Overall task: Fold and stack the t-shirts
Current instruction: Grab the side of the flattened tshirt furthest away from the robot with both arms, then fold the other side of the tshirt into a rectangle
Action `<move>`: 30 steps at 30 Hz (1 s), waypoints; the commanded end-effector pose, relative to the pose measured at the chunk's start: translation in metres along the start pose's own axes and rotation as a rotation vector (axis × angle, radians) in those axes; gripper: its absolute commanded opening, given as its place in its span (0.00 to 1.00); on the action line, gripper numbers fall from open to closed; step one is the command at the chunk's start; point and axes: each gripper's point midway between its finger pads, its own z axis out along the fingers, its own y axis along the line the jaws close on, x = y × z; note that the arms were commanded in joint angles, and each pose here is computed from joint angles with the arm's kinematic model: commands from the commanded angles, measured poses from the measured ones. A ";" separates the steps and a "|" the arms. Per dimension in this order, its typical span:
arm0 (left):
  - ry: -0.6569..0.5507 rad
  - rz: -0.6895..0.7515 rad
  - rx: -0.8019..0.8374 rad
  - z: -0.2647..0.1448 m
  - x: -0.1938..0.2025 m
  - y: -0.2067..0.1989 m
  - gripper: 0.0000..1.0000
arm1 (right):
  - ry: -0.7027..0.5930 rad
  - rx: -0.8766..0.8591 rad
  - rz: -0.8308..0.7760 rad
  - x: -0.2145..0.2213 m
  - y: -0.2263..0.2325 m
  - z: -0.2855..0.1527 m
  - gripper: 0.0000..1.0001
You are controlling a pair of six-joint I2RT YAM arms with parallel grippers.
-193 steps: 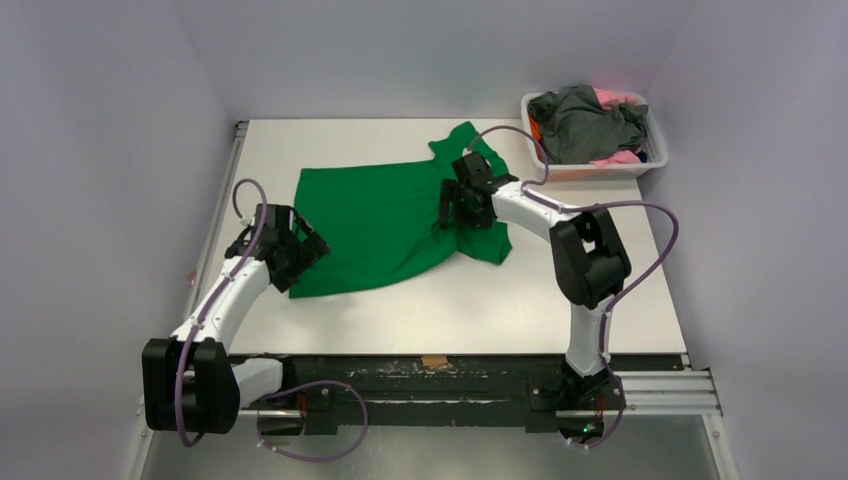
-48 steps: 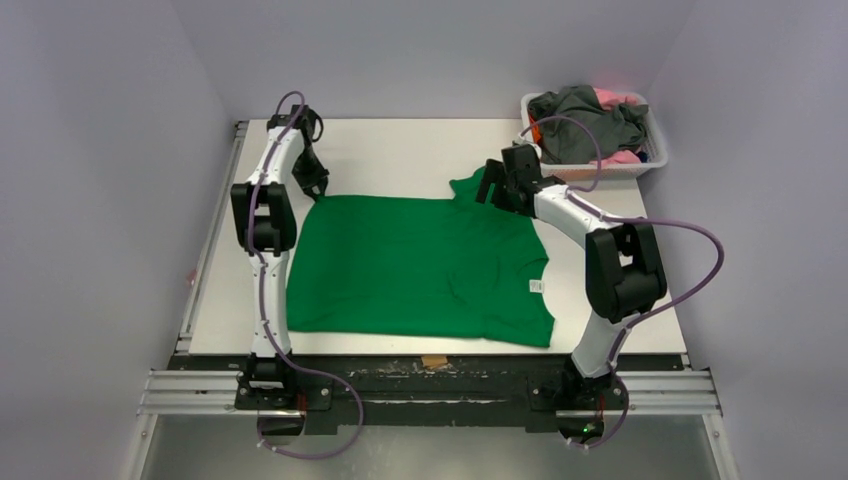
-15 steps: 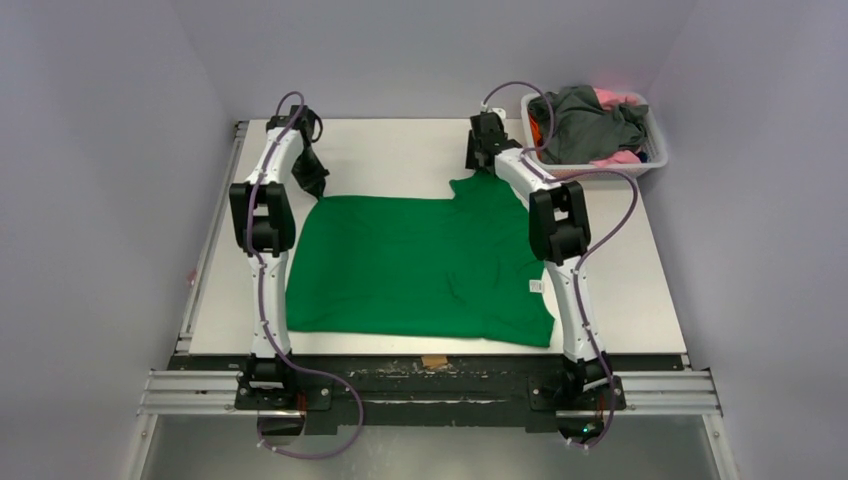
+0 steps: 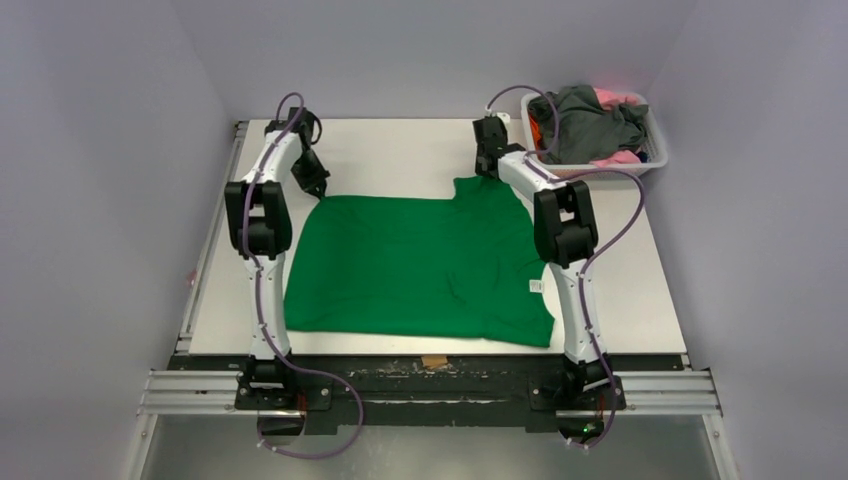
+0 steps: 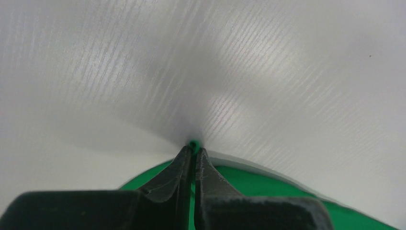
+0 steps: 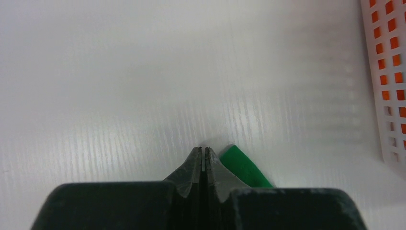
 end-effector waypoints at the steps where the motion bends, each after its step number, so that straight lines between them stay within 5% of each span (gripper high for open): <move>1: -0.105 0.016 0.111 -0.042 -0.015 -0.016 0.00 | -0.152 -0.080 0.068 -0.060 0.004 -0.047 0.00; 13: -0.204 0.043 0.065 -0.088 0.019 0.010 0.00 | -0.150 -0.248 0.048 -0.018 0.002 -0.142 0.00; 30: -0.294 0.047 0.033 -0.125 0.087 0.067 0.00 | -0.107 -0.197 0.034 0.069 -0.042 -0.259 0.00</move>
